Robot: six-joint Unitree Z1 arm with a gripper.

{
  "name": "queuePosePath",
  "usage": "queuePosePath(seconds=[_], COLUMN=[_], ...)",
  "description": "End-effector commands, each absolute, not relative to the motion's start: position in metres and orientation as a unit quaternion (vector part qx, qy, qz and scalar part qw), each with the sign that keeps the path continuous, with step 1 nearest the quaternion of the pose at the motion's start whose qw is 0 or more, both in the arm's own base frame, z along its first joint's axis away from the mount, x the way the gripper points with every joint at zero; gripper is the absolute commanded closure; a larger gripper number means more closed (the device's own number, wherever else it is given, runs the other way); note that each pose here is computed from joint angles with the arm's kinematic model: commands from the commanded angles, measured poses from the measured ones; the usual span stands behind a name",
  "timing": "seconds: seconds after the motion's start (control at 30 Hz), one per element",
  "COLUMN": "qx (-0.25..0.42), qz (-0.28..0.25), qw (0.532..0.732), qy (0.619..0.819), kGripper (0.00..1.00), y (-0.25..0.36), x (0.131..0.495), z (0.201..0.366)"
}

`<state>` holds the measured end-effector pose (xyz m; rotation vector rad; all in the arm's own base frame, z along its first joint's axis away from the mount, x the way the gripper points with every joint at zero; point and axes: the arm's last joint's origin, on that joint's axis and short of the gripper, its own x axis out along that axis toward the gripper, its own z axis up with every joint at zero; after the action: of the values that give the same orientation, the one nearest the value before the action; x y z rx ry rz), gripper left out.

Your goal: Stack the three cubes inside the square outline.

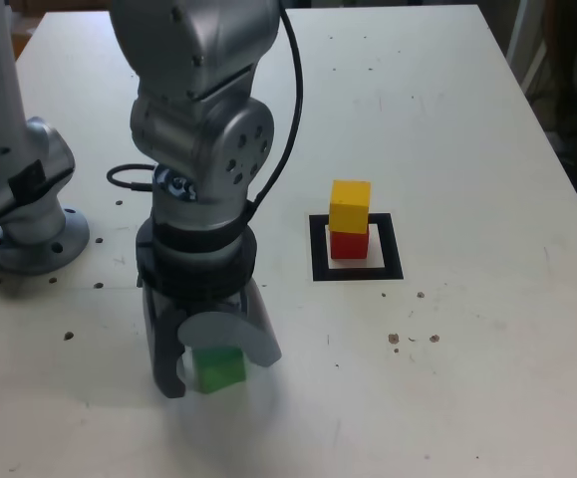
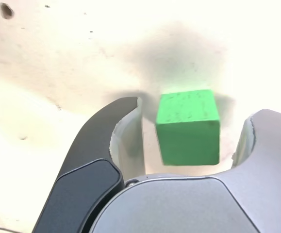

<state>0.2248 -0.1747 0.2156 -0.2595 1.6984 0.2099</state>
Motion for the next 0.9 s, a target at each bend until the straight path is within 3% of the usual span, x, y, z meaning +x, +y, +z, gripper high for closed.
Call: queuePosePath(seconds=[0.0,0.3,0.63,0.77,0.87], qx=[-0.118,-0.116,-0.098,-0.086,-0.073], qz=[0.094,0.097,0.108,0.116,0.124], qw=[0.653,0.659,0.664,0.672,0.677], qy=[0.742,0.737,0.733,0.727,0.722], kGripper=[0.51,0.69,0.78,0.79,0.8], y=[-0.174,-0.175,-0.171,-0.168,-0.166], x=[0.225,0.228,0.226,0.227,0.231], z=[0.213,0.21,0.221,0.232,0.251])
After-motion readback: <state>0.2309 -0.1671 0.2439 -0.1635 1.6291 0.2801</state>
